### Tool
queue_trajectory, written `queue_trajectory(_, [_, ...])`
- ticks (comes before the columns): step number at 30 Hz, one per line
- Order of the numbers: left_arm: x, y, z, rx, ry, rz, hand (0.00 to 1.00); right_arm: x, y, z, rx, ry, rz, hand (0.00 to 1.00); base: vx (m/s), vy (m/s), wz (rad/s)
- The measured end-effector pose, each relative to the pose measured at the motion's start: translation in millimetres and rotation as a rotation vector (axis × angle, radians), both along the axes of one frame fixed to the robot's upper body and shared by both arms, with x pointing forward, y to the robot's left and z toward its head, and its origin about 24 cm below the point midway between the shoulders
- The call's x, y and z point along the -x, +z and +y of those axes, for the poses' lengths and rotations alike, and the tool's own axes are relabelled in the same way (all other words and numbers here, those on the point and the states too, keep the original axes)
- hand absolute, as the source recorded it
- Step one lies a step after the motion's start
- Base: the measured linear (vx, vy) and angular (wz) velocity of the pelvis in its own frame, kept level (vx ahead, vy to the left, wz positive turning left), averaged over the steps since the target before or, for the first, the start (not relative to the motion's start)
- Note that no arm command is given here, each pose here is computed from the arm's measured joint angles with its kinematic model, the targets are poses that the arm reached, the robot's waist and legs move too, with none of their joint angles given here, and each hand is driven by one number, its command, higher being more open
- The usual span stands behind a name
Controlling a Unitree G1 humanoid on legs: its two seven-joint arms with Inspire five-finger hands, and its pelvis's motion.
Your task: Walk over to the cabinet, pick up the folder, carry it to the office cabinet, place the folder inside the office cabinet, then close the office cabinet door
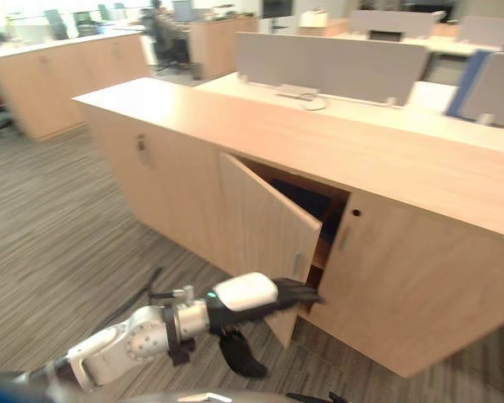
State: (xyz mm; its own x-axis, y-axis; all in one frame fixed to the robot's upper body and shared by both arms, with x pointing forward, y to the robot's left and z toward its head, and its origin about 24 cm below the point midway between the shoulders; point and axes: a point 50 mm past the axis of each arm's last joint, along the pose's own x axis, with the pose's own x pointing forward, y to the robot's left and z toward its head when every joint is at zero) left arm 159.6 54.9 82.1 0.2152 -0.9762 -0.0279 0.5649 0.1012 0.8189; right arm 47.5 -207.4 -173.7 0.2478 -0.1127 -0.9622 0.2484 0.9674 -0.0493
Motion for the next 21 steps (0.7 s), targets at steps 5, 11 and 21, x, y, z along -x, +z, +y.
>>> queue_trajectory(5, [5,17,0,0.032,-0.098,-0.113,1.0,0,0,-1,0.007,0.054,0.012,1.0,0.03,-0.055,-0.32])
queue_trajectory(11, [-5,-20,13,-0.136,-0.008,-0.004,1.0,-2,2,-9,0.031,0.084,0.001,1.0,0.05,-0.092,-0.2])
queue_trajectory(21, [-11,-135,50,-0.218,0.578,0.531,1.0,-11,3,-7,0.05,0.096,-0.033,1.0,0.06,-0.112,-0.35])
